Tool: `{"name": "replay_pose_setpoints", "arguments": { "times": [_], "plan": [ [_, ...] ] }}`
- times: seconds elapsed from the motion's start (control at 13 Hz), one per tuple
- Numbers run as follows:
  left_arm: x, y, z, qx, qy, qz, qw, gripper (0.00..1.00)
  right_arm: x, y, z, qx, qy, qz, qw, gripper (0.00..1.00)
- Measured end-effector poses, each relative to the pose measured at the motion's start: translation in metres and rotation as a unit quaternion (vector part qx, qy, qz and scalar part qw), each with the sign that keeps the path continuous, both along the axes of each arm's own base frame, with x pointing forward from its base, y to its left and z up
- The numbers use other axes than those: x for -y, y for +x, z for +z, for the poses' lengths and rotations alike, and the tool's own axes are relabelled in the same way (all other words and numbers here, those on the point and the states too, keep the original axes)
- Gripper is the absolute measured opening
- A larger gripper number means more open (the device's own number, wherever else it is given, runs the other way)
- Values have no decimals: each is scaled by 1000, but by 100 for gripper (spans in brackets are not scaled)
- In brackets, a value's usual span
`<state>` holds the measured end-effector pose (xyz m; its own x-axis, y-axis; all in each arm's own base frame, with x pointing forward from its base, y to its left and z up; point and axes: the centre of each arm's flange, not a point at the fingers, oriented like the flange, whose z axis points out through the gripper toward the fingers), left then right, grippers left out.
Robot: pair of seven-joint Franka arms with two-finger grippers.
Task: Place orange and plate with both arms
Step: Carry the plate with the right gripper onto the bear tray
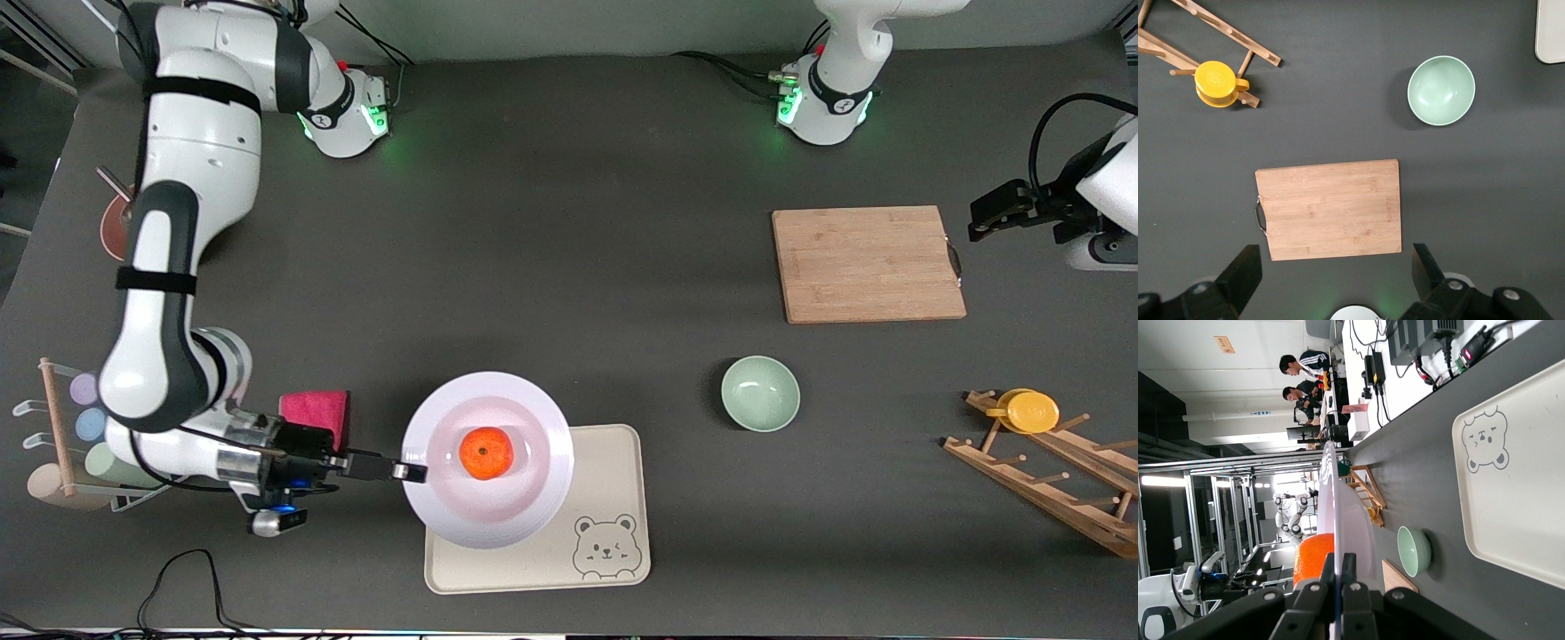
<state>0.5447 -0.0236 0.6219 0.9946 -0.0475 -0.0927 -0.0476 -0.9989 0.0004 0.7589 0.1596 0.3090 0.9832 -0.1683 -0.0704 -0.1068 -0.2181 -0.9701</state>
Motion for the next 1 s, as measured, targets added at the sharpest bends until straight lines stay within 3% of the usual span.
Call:
{"name": "replay_pose_setpoints", "arguments": {
  "times": [0.31, 0.77, 1.0],
  "plan": [
    [0, 0, 0, 0, 0, 0, 1000, 100, -29, 11, -69, 17, -10, -28, 999, 4],
    [0, 0, 0, 0, -1, 0, 1000, 100, -40, 0, -150, 39, -27, -23, 999, 4],
    [0, 0, 0, 0, -1, 0, 1000, 100, -27, 0, -181, 63, -14, -27, 998, 4]
  ]
}}
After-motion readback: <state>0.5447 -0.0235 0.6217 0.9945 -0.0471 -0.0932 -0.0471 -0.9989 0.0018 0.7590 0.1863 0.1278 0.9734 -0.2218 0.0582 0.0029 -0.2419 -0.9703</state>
